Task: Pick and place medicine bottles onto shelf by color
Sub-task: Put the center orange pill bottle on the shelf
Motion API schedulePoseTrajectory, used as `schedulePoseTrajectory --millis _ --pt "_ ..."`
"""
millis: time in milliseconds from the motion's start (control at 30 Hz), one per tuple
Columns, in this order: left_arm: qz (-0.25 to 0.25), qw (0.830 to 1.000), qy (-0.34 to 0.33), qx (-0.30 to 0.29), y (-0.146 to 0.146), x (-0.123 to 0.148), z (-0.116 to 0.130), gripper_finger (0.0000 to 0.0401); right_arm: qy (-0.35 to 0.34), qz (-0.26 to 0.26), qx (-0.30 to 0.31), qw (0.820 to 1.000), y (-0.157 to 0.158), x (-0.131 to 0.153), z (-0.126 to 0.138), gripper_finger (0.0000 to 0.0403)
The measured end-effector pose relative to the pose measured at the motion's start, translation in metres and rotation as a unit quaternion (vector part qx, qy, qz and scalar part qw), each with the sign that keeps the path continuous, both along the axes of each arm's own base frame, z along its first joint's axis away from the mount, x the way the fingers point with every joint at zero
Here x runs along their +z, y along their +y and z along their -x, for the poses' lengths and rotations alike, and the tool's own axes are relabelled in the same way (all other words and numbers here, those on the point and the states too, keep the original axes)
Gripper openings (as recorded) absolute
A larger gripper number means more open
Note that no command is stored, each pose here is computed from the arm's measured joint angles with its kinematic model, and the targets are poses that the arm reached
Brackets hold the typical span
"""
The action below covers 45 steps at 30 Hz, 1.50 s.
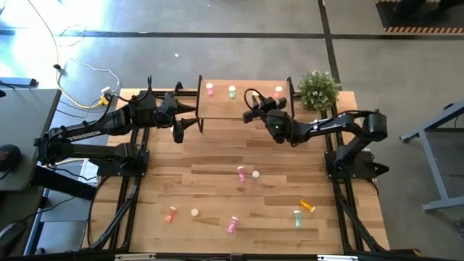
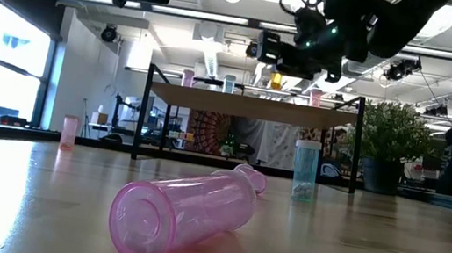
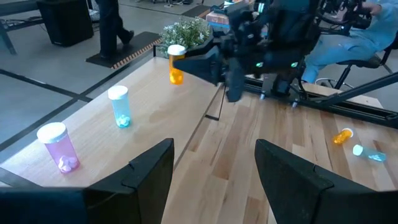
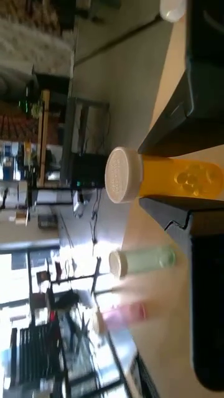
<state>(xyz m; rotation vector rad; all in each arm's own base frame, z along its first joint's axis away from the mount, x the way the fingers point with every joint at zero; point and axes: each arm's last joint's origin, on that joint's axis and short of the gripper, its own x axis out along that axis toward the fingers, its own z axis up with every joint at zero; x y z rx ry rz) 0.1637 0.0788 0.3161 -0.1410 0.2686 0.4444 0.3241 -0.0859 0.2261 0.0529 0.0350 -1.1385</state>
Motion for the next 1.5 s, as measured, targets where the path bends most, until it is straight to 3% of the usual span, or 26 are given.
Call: schedulePoseTrajectory --millis 267,1333,1500 --pt "0.000 1.000 0.000 0.000 0.000 0.000 0.000 0.0215 -0.028 -0.021 -0.010 0.999 -0.016 -0.005 0.000 0.0083" --pt "-0.001 1.000 0.000 0.002 0.000 0.000 0.000 0.0215 0.023 -0.063 0.011 0.998 -0.039 -0.018 0.008 0.0083" --pt "-0.001 1.000 0.000 0.002 0.000 0.000 0.000 0.0215 0.025 -0.064 0.011 0.998 -0.039 -0.018 0.008 0.0102"
